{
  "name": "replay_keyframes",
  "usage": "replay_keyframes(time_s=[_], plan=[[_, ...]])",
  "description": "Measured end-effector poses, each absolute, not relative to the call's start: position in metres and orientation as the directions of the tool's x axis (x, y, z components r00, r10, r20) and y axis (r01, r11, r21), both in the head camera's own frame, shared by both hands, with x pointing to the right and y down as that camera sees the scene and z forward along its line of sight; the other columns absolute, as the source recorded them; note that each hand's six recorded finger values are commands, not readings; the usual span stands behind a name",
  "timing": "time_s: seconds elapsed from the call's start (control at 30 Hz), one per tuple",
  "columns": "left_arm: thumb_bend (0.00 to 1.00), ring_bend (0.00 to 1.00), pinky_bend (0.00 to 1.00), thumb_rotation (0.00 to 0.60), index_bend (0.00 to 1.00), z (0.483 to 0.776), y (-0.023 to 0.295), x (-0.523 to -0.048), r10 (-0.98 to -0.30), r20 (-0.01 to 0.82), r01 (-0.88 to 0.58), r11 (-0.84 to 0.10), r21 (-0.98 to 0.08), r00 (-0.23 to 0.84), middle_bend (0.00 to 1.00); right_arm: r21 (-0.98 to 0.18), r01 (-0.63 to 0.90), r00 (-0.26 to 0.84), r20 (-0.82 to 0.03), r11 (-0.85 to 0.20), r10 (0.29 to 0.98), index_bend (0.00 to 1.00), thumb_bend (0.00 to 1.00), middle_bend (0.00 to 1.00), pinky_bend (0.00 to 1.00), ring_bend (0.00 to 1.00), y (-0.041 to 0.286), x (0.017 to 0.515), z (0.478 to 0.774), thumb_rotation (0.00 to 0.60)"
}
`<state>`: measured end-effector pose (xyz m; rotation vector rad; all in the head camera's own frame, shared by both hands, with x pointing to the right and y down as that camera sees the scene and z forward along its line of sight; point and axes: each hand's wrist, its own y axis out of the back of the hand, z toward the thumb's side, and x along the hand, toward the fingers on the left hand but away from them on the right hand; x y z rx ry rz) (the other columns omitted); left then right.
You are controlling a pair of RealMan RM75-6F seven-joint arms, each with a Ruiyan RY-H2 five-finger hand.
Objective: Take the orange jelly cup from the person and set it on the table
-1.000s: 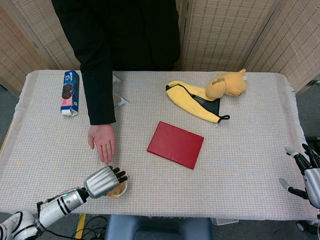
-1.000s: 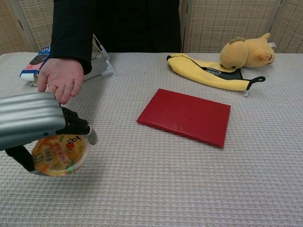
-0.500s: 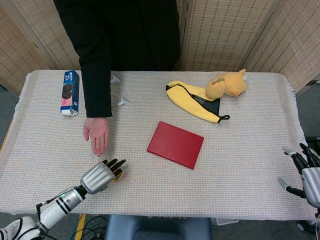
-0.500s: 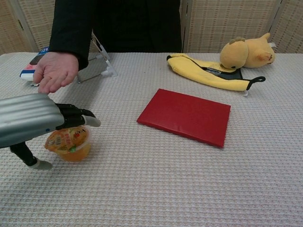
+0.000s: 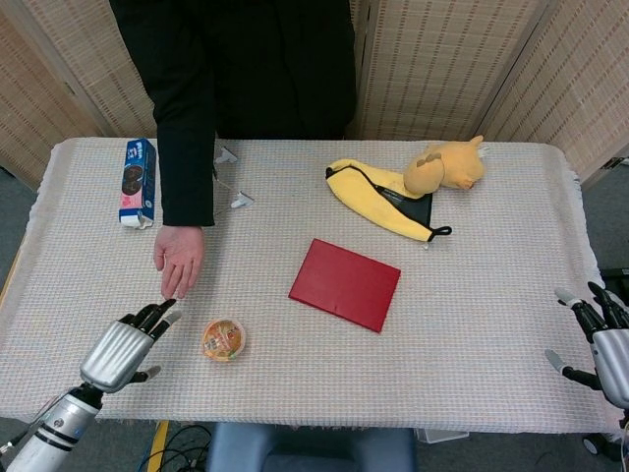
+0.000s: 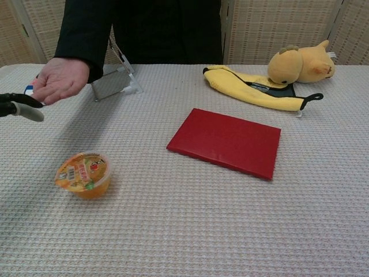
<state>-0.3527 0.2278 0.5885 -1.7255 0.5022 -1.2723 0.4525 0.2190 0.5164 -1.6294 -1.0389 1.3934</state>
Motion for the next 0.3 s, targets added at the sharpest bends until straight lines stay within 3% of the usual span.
replay_keyframes(time_s=[0.3], plan=[[0.0,0.22,0.5,0.6,0.22,0.557,0.25,-0.446,-0.852,0.523,0.032,-0.523,-0.852,0.015,0.12,-0.907,0.122,0.105,-0.392,-0.403,0.914,0.14,0.21,0.26,0.17,0.08,0.218,0.447,0.521,0.6]])
